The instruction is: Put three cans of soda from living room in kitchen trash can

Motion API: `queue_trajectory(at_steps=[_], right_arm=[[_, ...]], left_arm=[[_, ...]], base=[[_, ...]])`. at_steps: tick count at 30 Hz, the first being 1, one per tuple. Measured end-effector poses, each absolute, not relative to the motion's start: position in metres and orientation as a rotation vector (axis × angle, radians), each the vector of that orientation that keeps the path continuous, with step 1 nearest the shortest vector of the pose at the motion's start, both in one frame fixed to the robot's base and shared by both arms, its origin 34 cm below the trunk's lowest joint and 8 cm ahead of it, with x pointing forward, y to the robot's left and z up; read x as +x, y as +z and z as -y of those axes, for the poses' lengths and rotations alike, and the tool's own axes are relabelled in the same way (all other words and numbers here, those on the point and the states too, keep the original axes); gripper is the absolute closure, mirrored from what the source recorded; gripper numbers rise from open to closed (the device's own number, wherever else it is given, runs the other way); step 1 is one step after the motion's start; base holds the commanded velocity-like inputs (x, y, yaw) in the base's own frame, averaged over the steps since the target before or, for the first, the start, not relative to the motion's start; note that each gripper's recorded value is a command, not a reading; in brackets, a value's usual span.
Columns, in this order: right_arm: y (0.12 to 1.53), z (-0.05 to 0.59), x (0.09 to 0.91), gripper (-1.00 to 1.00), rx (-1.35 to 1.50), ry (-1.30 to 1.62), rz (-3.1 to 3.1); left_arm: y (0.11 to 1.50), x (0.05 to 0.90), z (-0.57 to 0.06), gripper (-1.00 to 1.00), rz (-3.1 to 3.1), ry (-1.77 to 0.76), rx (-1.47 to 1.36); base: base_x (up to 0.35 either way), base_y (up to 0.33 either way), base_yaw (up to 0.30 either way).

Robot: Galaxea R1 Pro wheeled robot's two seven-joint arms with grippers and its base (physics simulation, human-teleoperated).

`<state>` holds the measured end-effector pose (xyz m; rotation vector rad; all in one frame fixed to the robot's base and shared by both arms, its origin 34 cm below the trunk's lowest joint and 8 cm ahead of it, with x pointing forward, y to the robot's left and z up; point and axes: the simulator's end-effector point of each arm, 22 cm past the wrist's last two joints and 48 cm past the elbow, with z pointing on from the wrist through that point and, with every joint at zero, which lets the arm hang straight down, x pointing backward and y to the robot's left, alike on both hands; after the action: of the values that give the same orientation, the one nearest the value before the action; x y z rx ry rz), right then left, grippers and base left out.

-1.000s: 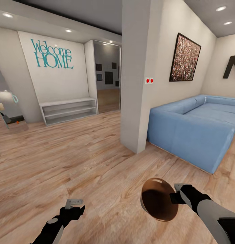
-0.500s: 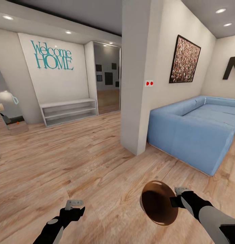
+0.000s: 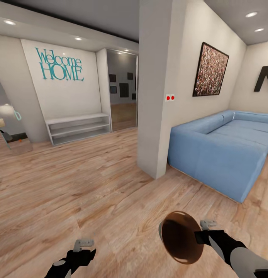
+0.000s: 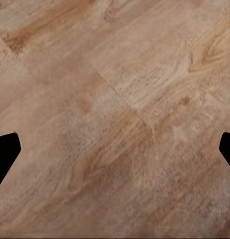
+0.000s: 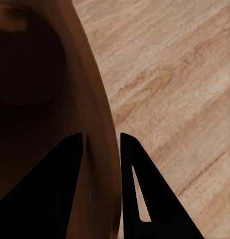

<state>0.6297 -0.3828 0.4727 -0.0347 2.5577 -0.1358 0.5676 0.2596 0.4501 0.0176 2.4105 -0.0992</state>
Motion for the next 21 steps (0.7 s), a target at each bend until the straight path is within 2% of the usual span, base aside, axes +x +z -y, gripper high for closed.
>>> queue_trajectory(at_steps=[21], right_arm=[[0.485,0.369,0.602,1.00,-0.092,-0.078,-2.509]], left_arm=[[0.454,0.536,-0.271,-1.00,-2.356,-0.069,0.013]], base=[[0.000,0.000,0.000]])
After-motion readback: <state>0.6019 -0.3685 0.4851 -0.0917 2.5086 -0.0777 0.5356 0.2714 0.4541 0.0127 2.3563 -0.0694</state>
